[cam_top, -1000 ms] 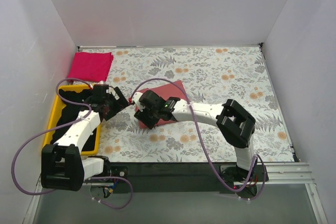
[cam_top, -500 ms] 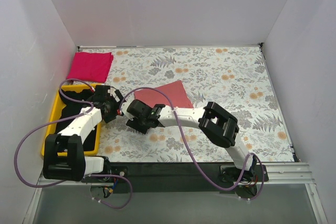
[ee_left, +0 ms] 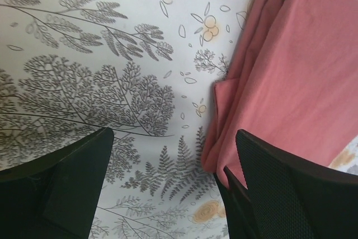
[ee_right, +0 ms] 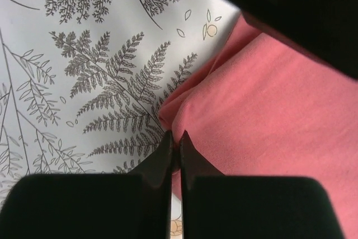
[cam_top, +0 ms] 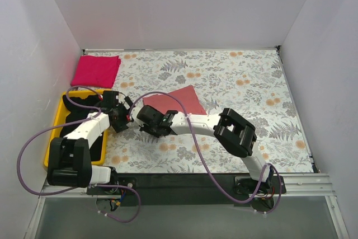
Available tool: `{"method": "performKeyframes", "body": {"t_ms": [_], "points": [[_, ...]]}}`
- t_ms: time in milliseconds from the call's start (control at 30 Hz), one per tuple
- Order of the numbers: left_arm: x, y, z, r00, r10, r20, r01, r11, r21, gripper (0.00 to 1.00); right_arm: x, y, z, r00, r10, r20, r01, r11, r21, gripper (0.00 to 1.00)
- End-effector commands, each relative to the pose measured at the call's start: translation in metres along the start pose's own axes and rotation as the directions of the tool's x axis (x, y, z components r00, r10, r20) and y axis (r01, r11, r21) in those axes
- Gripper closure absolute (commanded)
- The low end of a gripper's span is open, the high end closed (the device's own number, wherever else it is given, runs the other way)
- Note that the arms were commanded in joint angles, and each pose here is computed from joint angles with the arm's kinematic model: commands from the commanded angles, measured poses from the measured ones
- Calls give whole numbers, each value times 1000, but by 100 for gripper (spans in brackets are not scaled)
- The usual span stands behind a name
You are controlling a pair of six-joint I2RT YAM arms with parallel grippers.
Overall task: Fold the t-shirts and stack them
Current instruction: Neatly place the folded tshirt to the corner
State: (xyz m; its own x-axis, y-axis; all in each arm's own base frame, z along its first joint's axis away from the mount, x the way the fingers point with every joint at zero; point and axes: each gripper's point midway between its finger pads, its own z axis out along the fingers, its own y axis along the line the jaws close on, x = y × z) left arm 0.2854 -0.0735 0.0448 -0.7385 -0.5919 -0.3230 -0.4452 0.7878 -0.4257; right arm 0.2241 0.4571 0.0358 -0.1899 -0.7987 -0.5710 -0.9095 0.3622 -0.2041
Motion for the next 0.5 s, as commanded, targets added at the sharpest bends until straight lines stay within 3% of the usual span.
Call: {"method": "performKeyframes", "body": {"t_ms": [0,200,467], "points": [[-1,-34,-7,996,-70,-51,77,988,133,8,-19,-14,-30,993,87,86,-84,996,-35,99],[-1,-58,-6,985,-140,-99,160,959,234,4,-37,-31,-54,960,201,193,-186,978,-94,99],[9,-74,6,953,-242,-183,288,912,292,3,-32,-31,-55,946,256,200,-231,963,-140,99]]}}
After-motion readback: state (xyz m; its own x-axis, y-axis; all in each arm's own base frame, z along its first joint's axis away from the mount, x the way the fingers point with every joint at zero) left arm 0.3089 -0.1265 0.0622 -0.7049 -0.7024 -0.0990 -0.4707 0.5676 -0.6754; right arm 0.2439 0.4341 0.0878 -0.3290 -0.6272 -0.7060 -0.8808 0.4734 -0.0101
